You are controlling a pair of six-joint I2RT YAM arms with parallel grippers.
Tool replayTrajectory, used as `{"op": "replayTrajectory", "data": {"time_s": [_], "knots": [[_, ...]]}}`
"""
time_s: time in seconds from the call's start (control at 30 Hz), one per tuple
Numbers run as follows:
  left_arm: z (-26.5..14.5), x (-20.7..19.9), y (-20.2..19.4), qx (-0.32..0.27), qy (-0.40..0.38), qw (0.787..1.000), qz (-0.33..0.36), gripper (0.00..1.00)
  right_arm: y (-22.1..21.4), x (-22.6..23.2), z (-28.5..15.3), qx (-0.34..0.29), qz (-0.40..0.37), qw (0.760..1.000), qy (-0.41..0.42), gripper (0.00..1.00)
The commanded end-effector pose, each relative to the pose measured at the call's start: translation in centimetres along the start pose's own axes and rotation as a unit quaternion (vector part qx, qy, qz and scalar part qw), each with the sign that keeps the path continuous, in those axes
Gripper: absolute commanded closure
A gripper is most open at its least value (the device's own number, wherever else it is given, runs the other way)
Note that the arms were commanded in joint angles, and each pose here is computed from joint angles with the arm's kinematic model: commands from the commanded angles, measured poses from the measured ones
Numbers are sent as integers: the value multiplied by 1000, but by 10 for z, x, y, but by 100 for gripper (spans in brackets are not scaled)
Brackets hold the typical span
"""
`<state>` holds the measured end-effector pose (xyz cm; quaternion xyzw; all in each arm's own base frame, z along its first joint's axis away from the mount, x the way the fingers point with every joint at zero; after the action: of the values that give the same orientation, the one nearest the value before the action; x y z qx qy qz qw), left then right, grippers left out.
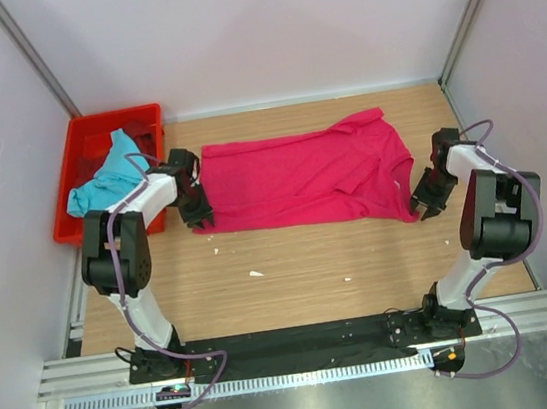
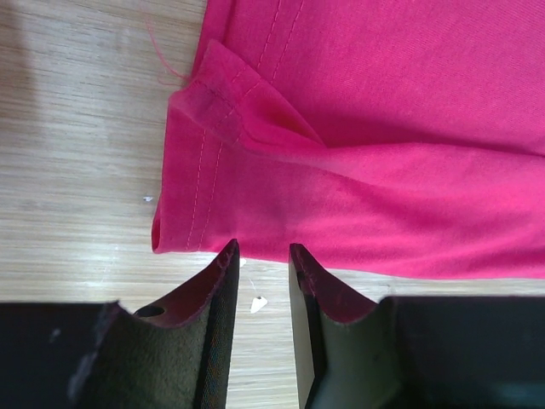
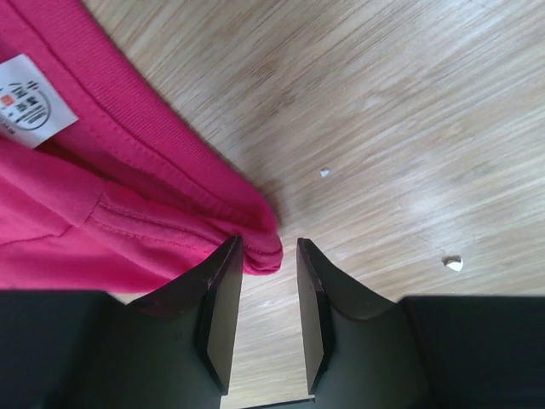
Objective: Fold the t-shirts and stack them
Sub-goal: Fold the tshirt
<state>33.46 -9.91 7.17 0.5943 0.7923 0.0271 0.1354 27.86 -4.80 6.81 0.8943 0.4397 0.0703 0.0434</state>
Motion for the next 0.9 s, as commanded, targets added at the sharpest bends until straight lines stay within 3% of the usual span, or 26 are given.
{"op": "replayTrajectory", "data": {"time_s": [0.0,0.13,0.27,0.47,0.6,0.73,0.87], "knots": [[2,-6,12,-15,-5,1000,6,69,11,4,3,-14,9,1000,0,62],[11,-3,10,-10,4,1000,7,69,8,1,10,-3,16,1000,-9,69],[19,3,7,-2,20,1000,11,70,3,-14,12,0,20,998,-51,99],[22,11,0,4,35,999,16,71,-13,-47,-15,-14,10,990,-138,99],[17,13,-4,2,33,999,19,72,-22,-51,-23,-16,0,991,-135,99],[0,8,-8,-5,16,1000,22,68,-10,-42,-38,-31,-18,993,-108,60],[-19,2,-9,-13,2,1000,26,63,6,-29,-62,-58,-28,995,-80,53]]}}
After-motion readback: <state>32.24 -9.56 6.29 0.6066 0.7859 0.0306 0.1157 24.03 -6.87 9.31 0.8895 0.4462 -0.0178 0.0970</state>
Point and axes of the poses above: each gripper's point midway between its finger pads, its own z axis out along the fingers, its own x axis along the line the jaws close on, y = z × x, the point moved 4 cm from there along -z, back along the fingers, and after that the axes turned 2 degrees about -z, right-handed, at the moved point
